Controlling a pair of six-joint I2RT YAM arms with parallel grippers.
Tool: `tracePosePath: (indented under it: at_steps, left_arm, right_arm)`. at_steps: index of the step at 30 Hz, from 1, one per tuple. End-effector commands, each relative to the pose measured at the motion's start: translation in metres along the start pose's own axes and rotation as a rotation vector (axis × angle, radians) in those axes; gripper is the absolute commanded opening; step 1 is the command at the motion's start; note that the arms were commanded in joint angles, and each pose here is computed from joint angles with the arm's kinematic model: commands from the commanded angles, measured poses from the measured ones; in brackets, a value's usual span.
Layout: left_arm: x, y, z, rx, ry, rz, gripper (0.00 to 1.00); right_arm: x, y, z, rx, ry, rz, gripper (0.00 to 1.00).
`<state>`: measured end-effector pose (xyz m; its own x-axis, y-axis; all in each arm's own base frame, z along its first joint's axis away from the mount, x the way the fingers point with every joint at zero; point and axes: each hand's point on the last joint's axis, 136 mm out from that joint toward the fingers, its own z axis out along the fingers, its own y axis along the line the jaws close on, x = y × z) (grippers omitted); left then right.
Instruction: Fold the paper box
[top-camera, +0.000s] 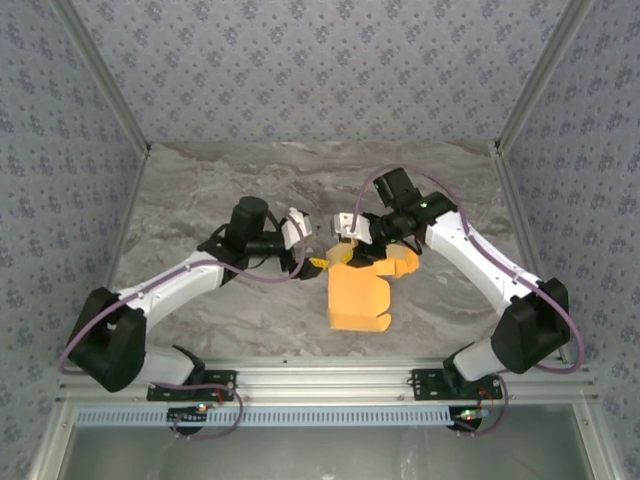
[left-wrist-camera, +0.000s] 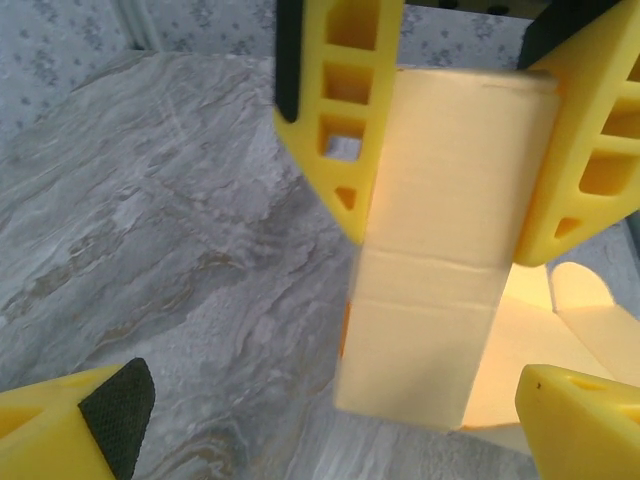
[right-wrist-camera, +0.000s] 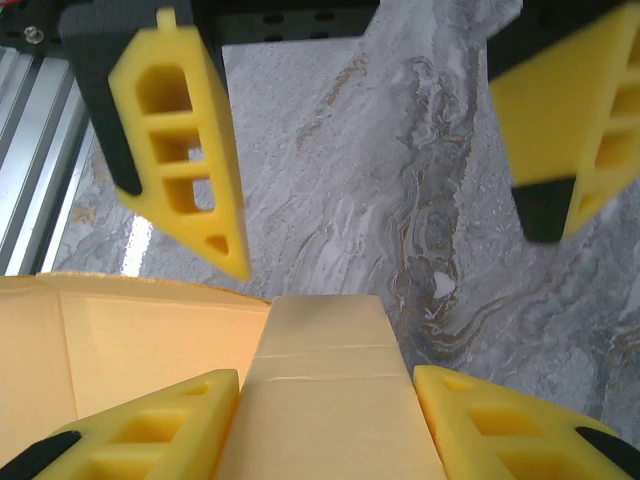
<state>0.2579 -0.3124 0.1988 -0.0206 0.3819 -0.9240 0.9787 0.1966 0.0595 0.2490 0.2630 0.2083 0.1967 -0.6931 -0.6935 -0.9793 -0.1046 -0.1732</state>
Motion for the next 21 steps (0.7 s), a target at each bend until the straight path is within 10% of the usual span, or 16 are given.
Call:
tracePosePath:
  at_steps: [1,13,21]
  left_arm:
    - [-0.009,-0.014,0.007,0.070,-0.030,0.011,0.95]
    - [-0.004,-0.019,0.023,0.029,-0.037,0.086,0.95]
    - [0.006,-0.027,0.031,0.089,0.022,0.114,0.76]
  right_arm:
    - [-0.006,0.007,-0.003,-0.007,-0.008,-0.072,0.45]
    - [-0.013,0.004,-0.009,-0.007,-0.041,0.013,0.44]
    - [-0.009,0.003,-0.004,-0.010,-0.019,0.061,0.44]
